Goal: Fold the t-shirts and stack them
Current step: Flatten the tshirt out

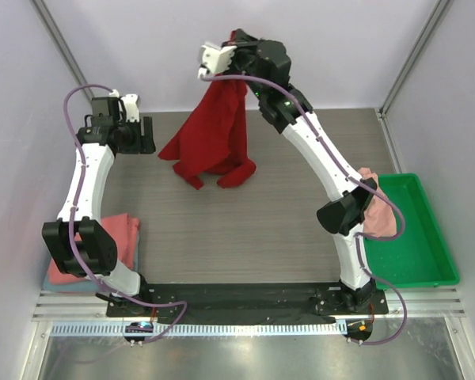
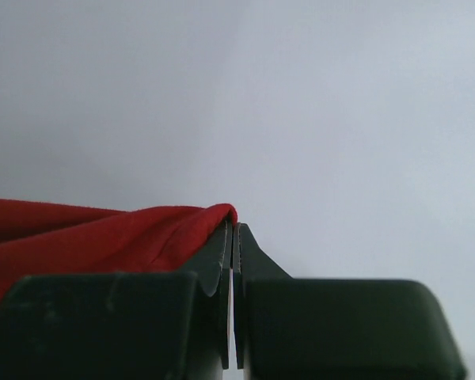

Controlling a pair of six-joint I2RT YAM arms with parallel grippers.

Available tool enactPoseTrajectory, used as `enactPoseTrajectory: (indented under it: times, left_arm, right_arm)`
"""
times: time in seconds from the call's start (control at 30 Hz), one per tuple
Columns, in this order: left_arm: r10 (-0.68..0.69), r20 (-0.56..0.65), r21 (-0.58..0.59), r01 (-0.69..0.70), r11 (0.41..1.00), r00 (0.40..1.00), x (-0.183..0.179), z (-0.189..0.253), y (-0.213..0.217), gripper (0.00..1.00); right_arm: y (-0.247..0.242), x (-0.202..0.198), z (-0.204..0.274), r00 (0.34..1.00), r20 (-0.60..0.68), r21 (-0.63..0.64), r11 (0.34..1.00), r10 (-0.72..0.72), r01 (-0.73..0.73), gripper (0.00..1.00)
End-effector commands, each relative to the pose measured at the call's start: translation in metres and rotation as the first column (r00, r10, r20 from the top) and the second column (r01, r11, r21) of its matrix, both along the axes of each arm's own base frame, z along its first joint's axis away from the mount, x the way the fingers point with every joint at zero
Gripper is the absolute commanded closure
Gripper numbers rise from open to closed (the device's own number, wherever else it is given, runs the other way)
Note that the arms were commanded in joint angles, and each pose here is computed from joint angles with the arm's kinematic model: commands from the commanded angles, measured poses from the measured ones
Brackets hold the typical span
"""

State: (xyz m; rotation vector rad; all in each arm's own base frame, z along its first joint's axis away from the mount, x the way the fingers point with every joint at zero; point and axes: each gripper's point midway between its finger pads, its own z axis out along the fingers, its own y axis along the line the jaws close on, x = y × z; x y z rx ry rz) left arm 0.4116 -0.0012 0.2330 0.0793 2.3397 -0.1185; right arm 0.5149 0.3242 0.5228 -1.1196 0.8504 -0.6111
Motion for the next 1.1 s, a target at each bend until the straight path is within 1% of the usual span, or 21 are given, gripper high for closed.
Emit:
enactPoseTrajectory:
  times: [0.0, 0.07, 0.1, 0.17, 0.2, 0.27, 0.3, 0.33, 0.37, 0.4, 0.43, 0.47, 0.5, 0.53, 0.6, 0.7, 0.8, 0.87, 0.93, 0.97, 1.07]
  left_arm:
    - [-0.143, -0.008, -0.126, 0.141, 0.982, 0.990, -0.007, -0.006, -0.043, 0.27]
    - [-0.181, -0.040, -0.141, 0.173, 0.975, 0.983, -0.010, -0.019, -0.051, 0.28]
    - [-0.246, -0.064, -0.145, 0.235, 0.961, 0.967, -0.017, -0.030, -0.074, 0.28]
    - [-0.289, -0.100, -0.162, 0.271, 0.949, 0.952, -0.020, -0.046, -0.085, 0.28]
    - [-0.305, -0.110, -0.172, 0.284, 0.943, 0.946, -0.020, -0.050, -0.090, 0.28]
    - [-0.318, -0.139, -0.193, 0.290, 0.937, 0.938, -0.018, -0.059, -0.097, 0.28]
    - [-0.312, -0.130, -0.193, 0.285, 0.939, 0.941, -0.014, -0.054, -0.097, 0.28]
    - [-0.311, -0.126, -0.189, 0.285, 0.940, 0.942, -0.011, -0.051, -0.097, 0.27]
    - [-0.297, -0.123, -0.171, 0.275, 0.946, 0.947, -0.009, -0.049, -0.093, 0.27]
    - [-0.289, -0.109, -0.157, 0.271, 0.950, 0.951, -0.006, -0.044, -0.091, 0.27]
    - [-0.277, -0.101, -0.139, 0.263, 0.955, 0.955, -0.005, -0.041, -0.087, 0.27]
    - [-0.243, -0.079, -0.104, 0.235, 0.966, 0.967, -0.002, -0.035, -0.078, 0.27]
    - [-0.223, -0.073, -0.085, 0.217, 0.973, 0.972, -0.002, -0.033, -0.072, 0.27]
    - [-0.200, -0.060, -0.067, 0.196, 0.978, 0.978, -0.001, -0.029, -0.067, 0.27]
    - [-0.129, -0.013, 0.006, 0.129, 0.992, 0.992, 0.002, -0.013, -0.046, 0.26]
    - [-0.074, 0.061, 0.079, 0.069, 0.995, 0.995, 0.001, 0.012, -0.027, 0.26]
    - [-0.035, 0.112, 0.095, 0.024, 0.995, 0.993, -0.010, 0.032, -0.013, 0.26]
    - [-0.018, 0.138, 0.094, 0.005, 0.996, 0.990, -0.017, 0.040, -0.009, 0.25]
    - [-0.007, 0.166, 0.110, -0.011, 0.994, 0.986, -0.026, 0.051, -0.004, 0.25]
    - [-0.001, 0.160, 0.114, -0.017, 0.993, 0.987, -0.031, 0.051, -0.003, 0.24]
    - [0.008, 0.157, 0.121, -0.027, 0.992, 0.988, -0.046, 0.051, 0.001, 0.24]
  right_arm:
    - [-0.084, 0.014, 0.032, 0.974, 0.062, 0.085, 0.974, -0.217, 0.212, 0.99]
    - [-0.120, 0.025, 0.015, 0.954, 0.015, 0.073, 0.951, -0.301, 0.299, 0.99]
    - [-0.129, 0.037, -0.016, 0.944, -0.048, 0.046, 0.943, -0.328, 0.330, 0.99]
    - [-0.150, 0.043, -0.038, 0.919, -0.097, 0.022, 0.922, -0.382, 0.386, 0.99]
    - [-0.164, 0.053, -0.073, 0.894, -0.147, -0.041, 0.906, -0.423, 0.422, 0.99]
    - [-0.186, 0.058, -0.105, 0.841, -0.183, -0.113, 0.861, -0.508, 0.496, 0.98]
    - [-0.194, 0.062, -0.138, 0.812, -0.222, -0.168, 0.842, -0.539, 0.513, 0.93]
    - [-0.202, 0.061, -0.151, 0.786, -0.240, -0.181, 0.822, -0.570, 0.541, 0.75]
    - [-0.202, 0.058, -0.154, 0.782, -0.258, -0.143, 0.823, -0.567, 0.549, 0.67]
    - [-0.198, 0.048, -0.147, 0.801, -0.286, -0.100, 0.848, -0.526, 0.521, 0.60]
    - [-0.185, 0.040, -0.142, 0.824, -0.322, -0.064, 0.878, -0.467, 0.474, 0.47]
    - [-0.174, 0.030, -0.153, 0.810, -0.426, -0.021, 0.900, -0.403, 0.436, 0.44]
    - [-0.151, 0.023, -0.137, 0.843, -0.456, 0.048, 0.937, -0.287, 0.345, 0.44]
    - [-0.137, 0.017, -0.140, 0.834, -0.507, 0.082, 0.951, -0.219, 0.299, 0.43]
    - [-0.087, -0.009, -0.167, 0.780, -0.625, 0.094, 0.990, -0.027, 0.109, 0.43]
    - [-0.033, -0.031, -0.197, 0.742, -0.664, 0.075, 0.996, 0.092, -0.056, 0.44]
    - [0.019, -0.041, -0.233, 0.680, -0.716, 0.068, 0.985, 0.157, -0.156, 0.49]
    - [0.046, -0.043, -0.275, 0.603, -0.777, 0.058, 0.975, 0.180, -0.216, 0.52]
    - [0.074, -0.050, -0.281, 0.573, -0.788, 0.074, 0.959, 0.225, -0.274, 0.56]
    - [0.084, -0.051, -0.311, 0.531, -0.822, 0.054, 0.956, 0.207, -0.288, 0.58]
    - [0.109, -0.057, -0.326, 0.513, -0.829, 0.045, 0.941, 0.222, -0.334, 0.63]
